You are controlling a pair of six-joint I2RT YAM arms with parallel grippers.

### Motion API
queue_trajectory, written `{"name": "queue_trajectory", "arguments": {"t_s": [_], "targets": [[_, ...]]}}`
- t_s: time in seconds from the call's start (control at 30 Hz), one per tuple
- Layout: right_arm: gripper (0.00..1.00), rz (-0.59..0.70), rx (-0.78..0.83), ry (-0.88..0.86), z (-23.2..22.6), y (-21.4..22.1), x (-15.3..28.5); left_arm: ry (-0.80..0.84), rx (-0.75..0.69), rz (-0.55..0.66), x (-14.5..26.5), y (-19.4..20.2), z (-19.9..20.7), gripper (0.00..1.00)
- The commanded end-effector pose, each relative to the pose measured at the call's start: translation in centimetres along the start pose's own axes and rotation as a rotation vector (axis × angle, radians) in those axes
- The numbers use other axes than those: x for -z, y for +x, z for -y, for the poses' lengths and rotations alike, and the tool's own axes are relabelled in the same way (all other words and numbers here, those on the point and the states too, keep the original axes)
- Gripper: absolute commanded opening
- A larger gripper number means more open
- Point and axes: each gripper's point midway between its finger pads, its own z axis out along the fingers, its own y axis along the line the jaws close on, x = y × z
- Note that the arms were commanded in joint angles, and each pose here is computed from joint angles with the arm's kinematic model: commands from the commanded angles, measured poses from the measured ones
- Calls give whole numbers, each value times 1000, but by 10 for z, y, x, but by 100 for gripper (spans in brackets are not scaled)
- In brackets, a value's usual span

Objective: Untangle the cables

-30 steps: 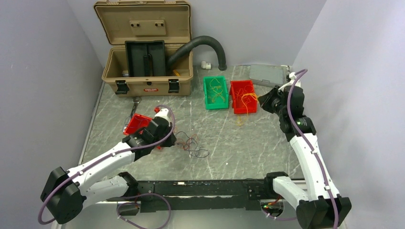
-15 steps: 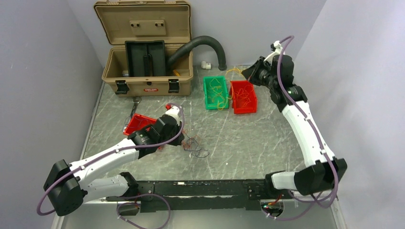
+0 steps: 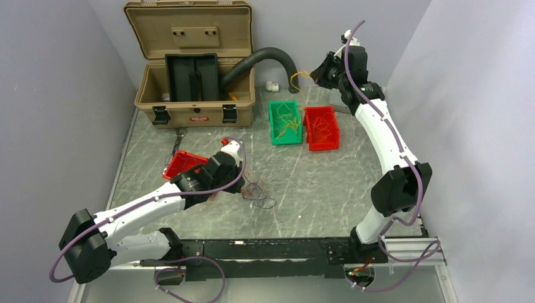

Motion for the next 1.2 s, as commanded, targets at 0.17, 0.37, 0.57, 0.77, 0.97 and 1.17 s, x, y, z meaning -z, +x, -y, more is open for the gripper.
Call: {"name": "queue_trajectory", "arguments": {"t_s": [0.17, 0.37, 0.57, 0.77, 0.97, 1.17], "targets": [[0, 47, 55, -24, -8, -20, -19, 34, -16, 54, 3, -25, 16, 0], [0, -74, 56, 3, 14, 44, -60, 26, -21, 45, 1, -25, 15, 0], [0, -203, 103, 66, 32, 111, -98, 13, -25, 42, 1, -24, 13, 0], [0, -325, 167, 191, 61, 180, -126, 5, -25, 36, 1, -20, 10, 0], [0, -396, 258, 333, 77, 218, -144, 12, -35, 28, 2, -20, 11, 0], [36, -337, 254, 321, 63, 194, -142, 19, -43, 46, 7, -28, 14, 0]]}}
